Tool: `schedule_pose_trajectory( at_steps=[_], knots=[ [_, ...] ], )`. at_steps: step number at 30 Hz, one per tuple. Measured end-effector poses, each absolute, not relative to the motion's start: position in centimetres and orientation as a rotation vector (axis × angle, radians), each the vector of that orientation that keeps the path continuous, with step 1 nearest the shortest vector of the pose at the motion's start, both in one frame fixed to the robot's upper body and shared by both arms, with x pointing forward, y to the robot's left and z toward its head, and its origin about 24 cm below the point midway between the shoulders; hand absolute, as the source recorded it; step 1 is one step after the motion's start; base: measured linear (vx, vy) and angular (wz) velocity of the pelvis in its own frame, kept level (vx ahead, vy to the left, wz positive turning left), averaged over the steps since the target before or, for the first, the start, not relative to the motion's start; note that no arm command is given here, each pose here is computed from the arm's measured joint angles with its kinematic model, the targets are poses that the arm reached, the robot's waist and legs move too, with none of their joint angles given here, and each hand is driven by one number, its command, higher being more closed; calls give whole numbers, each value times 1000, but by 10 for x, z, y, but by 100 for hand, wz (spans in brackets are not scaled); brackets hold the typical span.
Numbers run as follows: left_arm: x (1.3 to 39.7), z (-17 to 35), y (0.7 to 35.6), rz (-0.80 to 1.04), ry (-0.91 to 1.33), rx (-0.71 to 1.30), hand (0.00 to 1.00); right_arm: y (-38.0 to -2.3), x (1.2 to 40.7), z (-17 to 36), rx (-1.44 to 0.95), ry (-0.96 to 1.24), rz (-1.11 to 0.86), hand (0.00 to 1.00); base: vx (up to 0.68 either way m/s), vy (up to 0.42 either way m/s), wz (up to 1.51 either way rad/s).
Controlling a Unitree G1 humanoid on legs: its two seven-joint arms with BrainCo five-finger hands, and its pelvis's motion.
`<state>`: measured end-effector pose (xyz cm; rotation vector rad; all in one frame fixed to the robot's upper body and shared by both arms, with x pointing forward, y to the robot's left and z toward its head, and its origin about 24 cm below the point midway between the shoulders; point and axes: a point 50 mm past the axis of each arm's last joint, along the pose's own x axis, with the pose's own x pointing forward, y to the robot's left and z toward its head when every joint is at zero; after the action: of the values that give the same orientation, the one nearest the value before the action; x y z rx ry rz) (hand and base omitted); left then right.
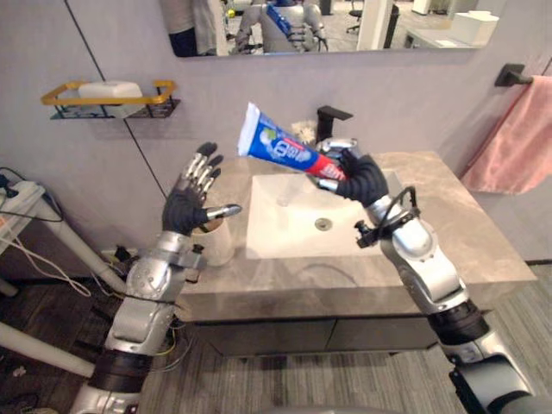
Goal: Organize washtable
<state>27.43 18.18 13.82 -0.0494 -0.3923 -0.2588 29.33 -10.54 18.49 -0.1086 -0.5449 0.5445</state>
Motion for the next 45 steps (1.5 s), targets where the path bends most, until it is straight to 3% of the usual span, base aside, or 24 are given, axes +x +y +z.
schedule_pose_trajectory(
  at_steps=[16,34,45],
  knots=[
    [302,146,140,-409,-346,-128,0,-98,300,175,-102,-493,546,100,-14,-10,-5],
    [299,148,144,-481,-315,-125,0,-116,298,153,-86,-398,478,100,-5,-4,3],
    [297,145,138,-504,-287,-132,0,-104,296,151,20,-393,495,100,6,0,7]
  ],
)
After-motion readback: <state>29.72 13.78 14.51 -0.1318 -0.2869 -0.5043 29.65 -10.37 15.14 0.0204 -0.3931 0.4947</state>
